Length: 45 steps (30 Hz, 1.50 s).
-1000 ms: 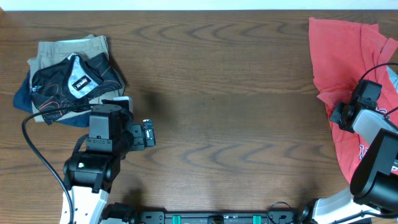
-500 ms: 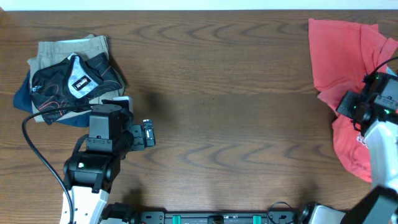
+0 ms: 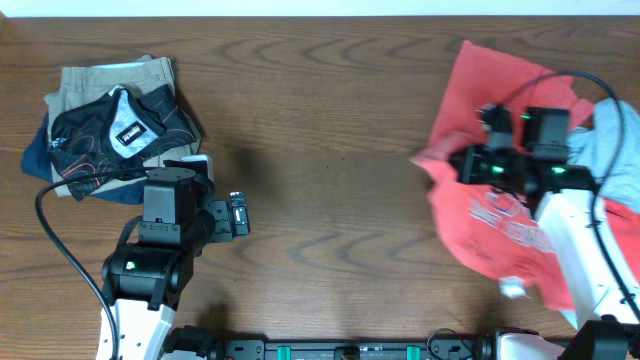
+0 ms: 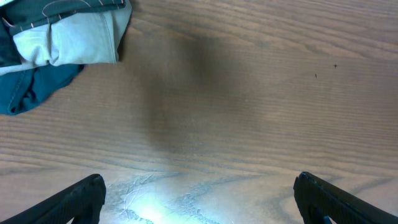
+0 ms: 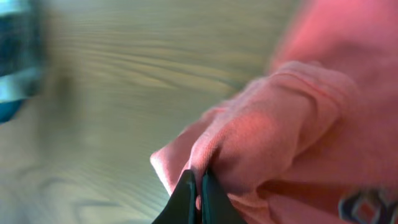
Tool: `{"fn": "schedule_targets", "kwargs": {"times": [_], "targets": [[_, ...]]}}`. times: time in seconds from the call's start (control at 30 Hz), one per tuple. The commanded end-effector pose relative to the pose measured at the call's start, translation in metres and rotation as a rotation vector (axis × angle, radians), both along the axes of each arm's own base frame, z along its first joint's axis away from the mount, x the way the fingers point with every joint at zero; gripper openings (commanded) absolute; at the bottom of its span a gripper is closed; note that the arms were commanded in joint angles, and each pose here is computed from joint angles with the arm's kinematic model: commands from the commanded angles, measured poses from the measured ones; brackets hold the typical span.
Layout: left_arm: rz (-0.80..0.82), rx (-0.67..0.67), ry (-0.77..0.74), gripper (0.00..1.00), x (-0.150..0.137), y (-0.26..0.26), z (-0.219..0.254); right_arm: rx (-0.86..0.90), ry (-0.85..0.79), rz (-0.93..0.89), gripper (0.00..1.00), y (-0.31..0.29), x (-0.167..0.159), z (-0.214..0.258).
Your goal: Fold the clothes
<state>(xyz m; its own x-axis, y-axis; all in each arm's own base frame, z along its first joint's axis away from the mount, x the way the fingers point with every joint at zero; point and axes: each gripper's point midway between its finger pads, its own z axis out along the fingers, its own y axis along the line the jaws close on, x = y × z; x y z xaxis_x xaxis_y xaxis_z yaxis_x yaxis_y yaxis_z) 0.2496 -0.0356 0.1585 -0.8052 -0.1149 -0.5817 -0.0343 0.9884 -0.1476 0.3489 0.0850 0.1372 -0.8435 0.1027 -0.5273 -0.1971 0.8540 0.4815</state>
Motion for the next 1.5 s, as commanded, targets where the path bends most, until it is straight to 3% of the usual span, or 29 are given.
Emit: {"fn": "schedule_targets", "kwargs": {"times": [0.0, 0.03, 0.2, 0.23, 0.4, 0.6, 0.9, 1.07, 1.27, 1.47], "targets": [[-0.008, -0.003, -0.015, 0.98, 0.002, -0.001, 0.007, 0.134, -0.077, 0.219, 0.13, 0.064, -0.011, 0.026], [-0.008, -0.003, -0.015, 0.98, 0.002, -0.001, 0.007, 0.117, -0.099, 0.237, 0.19, 0.072, -0.011, 0.027], [-0.008, -0.004, -0.015, 0.98, 0.002, -0.001, 0.007, -0.126, -0.068, 0.115, 0.91, 0.053, -0.004, 0.000], [-0.008, -0.004, -0.016, 0.98, 0.003, -0.001, 0.007, -0.175, -0.041, 0.059, 0.99, 0.041, -0.004, -0.007], [-0.048, -0.058, -0.029, 0.98, 0.004, -0.013, 0.011, -0.375, 0.113, -0.279, 0.99, -0.036, -0.011, -0.030], [-0.043, -0.259, -0.037, 0.98, 0.013, -0.040, 0.020, -0.413, 0.225, -0.427, 0.99, -0.091, -0.029, -0.038], [-0.176, -0.361, 0.085, 0.98, 0.029, -0.097, -0.010, -0.396, 0.352, -0.623, 0.99, -0.153, -0.069, -0.034], [-0.332, -0.428, 0.157, 0.98, 0.028, -0.153, -0.030, -0.388, 0.357, -0.673, 0.99, -0.165, -0.081, -0.025], [-0.290, -0.524, 0.241, 0.98, 0.035, -0.203, -0.060, -0.394, 0.351, -0.684, 0.99, -0.171, -0.089, -0.019], [-0.339, -0.521, 0.323, 0.98, 0.022, -0.245, -0.101, -0.393, 0.354, -0.684, 0.99, -0.170, -0.090, -0.019]]}}
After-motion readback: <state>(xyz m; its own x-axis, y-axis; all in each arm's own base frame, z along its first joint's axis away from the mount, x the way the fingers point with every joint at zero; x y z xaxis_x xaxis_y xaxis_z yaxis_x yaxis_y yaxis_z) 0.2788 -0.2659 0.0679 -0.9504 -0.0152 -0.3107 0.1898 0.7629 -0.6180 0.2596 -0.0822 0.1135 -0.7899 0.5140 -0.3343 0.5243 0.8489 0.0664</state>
